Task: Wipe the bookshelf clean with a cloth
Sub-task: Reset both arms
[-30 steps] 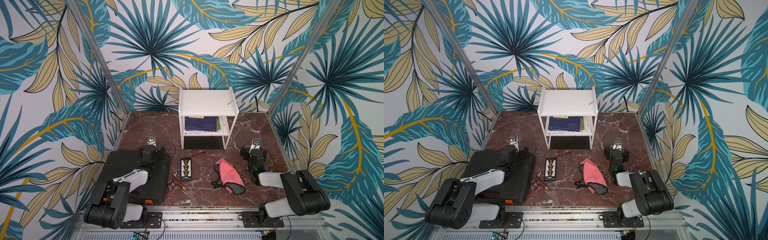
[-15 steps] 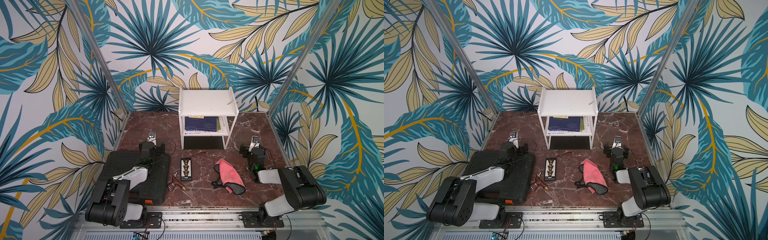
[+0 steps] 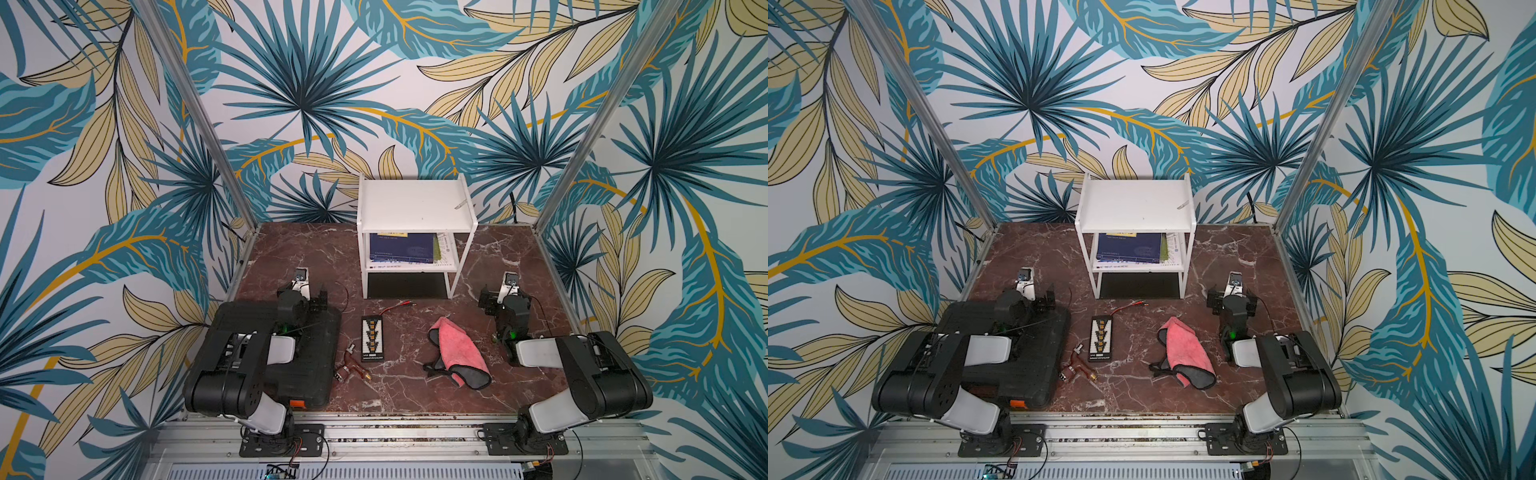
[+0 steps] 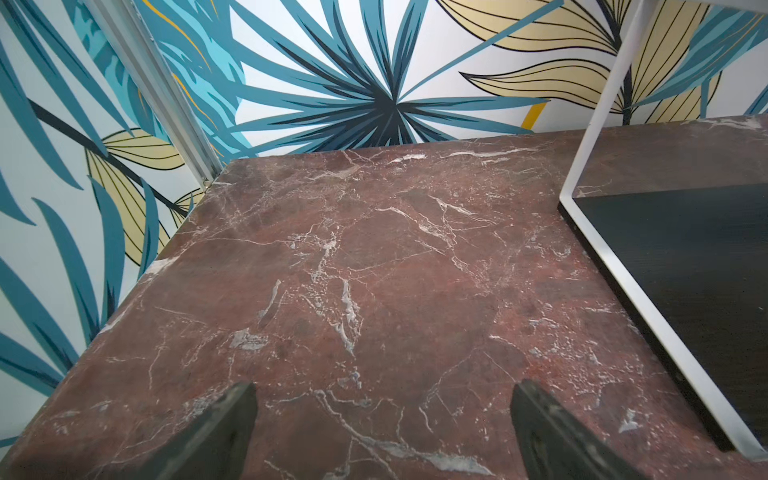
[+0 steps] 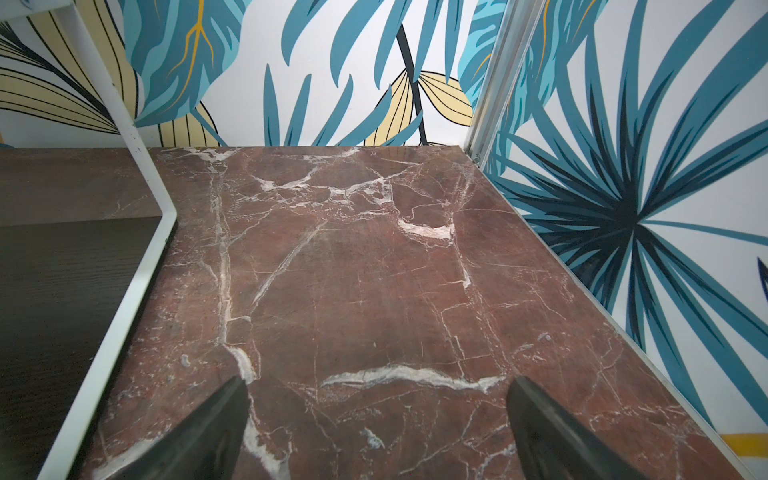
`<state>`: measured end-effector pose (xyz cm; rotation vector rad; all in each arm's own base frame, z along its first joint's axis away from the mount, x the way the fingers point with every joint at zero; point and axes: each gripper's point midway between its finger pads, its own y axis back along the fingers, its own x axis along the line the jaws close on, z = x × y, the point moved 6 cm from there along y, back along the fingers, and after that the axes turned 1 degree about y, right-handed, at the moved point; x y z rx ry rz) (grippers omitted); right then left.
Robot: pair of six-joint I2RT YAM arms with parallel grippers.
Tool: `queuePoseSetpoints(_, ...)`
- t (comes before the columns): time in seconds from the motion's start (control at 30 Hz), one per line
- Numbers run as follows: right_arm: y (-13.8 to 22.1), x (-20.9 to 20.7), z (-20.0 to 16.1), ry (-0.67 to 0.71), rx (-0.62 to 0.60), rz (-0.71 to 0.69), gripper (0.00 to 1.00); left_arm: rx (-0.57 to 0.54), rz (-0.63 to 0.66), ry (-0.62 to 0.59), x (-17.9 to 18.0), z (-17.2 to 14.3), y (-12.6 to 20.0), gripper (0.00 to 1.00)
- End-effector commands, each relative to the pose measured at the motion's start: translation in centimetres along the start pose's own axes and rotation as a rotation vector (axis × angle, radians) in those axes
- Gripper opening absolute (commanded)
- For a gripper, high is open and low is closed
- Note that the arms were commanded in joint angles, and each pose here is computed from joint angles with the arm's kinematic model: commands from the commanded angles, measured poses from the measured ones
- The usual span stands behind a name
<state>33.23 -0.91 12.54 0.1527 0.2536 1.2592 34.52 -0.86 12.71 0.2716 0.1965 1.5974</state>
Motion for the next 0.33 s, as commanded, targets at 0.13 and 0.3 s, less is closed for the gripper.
queuePoseSetpoints(0.13,-0.01,-0.06,0.45,-0.005,-0.017,0.002,0.99,0.003,-0.028,-0.026,-0.32,0.46,-0.11,1.0)
queuePoseSetpoints(0.3,0.0,-0.04,0.47,-0.005,-0.018,0.002,1.0,-0.001,-0.028,-0.026,-0.31,0.55,-0.09,1.0)
